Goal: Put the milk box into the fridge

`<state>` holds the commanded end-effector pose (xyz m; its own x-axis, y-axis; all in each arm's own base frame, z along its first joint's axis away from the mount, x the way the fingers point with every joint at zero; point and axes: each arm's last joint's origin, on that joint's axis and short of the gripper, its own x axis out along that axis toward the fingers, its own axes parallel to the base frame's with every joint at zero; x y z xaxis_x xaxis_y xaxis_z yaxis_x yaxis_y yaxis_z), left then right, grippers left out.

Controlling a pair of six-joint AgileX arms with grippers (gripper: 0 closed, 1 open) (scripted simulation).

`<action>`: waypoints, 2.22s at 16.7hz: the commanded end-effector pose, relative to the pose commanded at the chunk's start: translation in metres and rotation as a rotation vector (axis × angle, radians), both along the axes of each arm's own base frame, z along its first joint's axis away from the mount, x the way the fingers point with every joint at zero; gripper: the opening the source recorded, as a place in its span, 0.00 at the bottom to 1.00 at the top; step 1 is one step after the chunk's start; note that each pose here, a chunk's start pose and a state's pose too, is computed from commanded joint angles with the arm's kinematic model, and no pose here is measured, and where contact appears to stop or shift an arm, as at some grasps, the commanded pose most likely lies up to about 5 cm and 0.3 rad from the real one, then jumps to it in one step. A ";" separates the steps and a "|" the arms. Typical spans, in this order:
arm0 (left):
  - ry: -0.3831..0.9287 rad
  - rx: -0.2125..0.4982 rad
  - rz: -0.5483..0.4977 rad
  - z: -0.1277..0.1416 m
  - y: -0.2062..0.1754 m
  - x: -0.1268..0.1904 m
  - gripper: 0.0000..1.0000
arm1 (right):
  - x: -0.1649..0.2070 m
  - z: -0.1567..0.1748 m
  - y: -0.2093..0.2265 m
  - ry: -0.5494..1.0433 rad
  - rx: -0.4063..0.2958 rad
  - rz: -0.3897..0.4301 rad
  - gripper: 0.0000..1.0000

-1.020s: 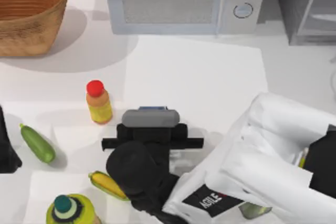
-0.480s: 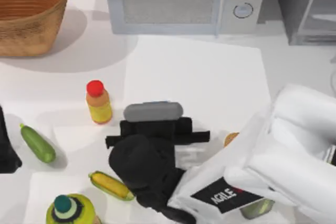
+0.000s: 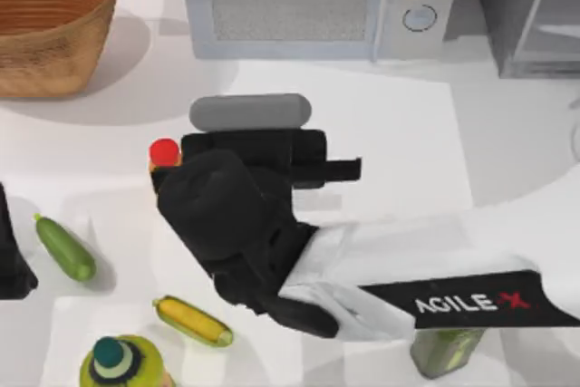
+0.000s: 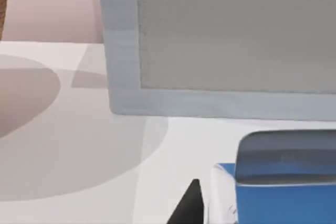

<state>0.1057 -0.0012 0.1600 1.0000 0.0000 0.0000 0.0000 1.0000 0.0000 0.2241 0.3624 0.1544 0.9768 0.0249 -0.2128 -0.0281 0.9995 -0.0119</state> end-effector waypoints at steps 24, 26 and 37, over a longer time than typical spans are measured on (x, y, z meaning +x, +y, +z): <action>0.000 0.000 0.000 0.000 0.000 0.000 1.00 | -0.067 0.070 -0.297 -0.043 0.142 0.134 0.00; 0.000 0.000 0.000 0.000 0.000 0.000 1.00 | -0.088 0.057 -0.322 -0.112 0.136 0.121 0.00; 0.000 0.000 0.000 0.000 0.000 0.000 1.00 | -0.118 0.006 -0.364 -0.214 0.015 -0.027 0.00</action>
